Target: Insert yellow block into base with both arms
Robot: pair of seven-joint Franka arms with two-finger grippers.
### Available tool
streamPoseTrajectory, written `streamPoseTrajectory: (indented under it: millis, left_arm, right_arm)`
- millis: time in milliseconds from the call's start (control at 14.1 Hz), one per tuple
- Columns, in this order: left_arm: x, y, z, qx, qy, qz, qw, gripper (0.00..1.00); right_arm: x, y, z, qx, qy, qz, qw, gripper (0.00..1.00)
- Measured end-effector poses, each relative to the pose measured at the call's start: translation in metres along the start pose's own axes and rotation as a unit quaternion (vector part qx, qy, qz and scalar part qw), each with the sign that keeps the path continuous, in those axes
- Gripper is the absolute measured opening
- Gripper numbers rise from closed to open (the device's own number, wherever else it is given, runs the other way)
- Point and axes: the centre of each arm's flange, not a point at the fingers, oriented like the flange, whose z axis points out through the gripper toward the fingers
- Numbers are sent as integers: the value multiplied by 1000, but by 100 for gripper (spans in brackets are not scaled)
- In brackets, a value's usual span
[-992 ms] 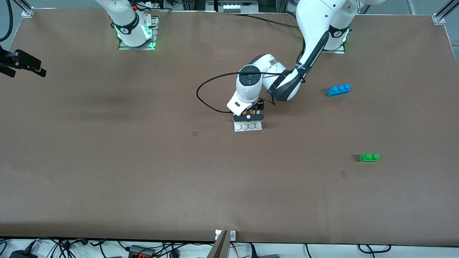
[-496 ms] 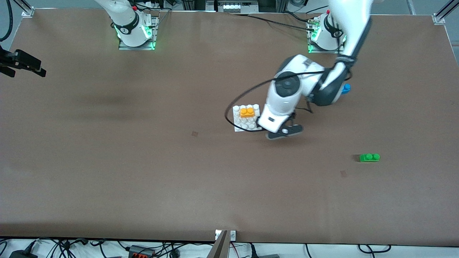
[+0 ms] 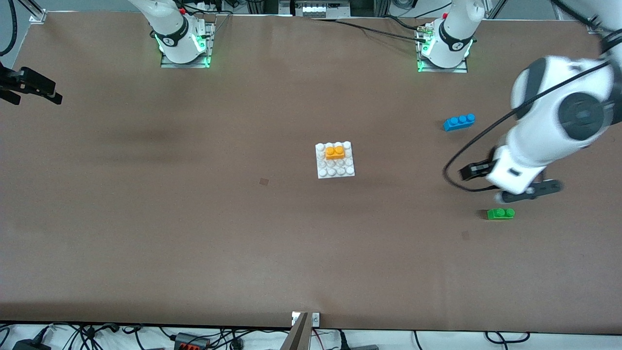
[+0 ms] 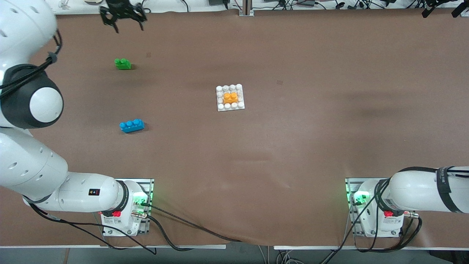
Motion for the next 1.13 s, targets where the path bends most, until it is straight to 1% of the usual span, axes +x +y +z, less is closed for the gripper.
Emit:
streamPoseTrajectory:
  millis: [142, 212, 425, 567, 779, 1133]
  left_arm:
    - [2, -36, -26, -31, -4, 12, 999, 100]
    - [3, -57, -34, -42, 1, 26, 999, 100]
    - [0, -95, -53, -47, 13, 35, 998, 100]
    - [-4, -98, -57, -46, 9, 35, 998, 100]
    - [-16, -84, -57, -43, -21, 45, 998, 100]
    - [-29, -71, -76, -42, -13, 54, 998, 100]
  right_arm:
    - [0, 0, 0, 0, 0, 0, 1000, 100]
    - [0, -1, 0, 0, 0, 0, 1000, 100]
    - [0, -1, 0, 0, 0, -1, 1000, 100]
    - [0, -1, 0, 0, 0, -1, 1000, 100]
    - [0, -1, 0, 0, 0, -1, 1000, 100]
    - [0, -3, 0, 0, 0, -3, 1000, 100]
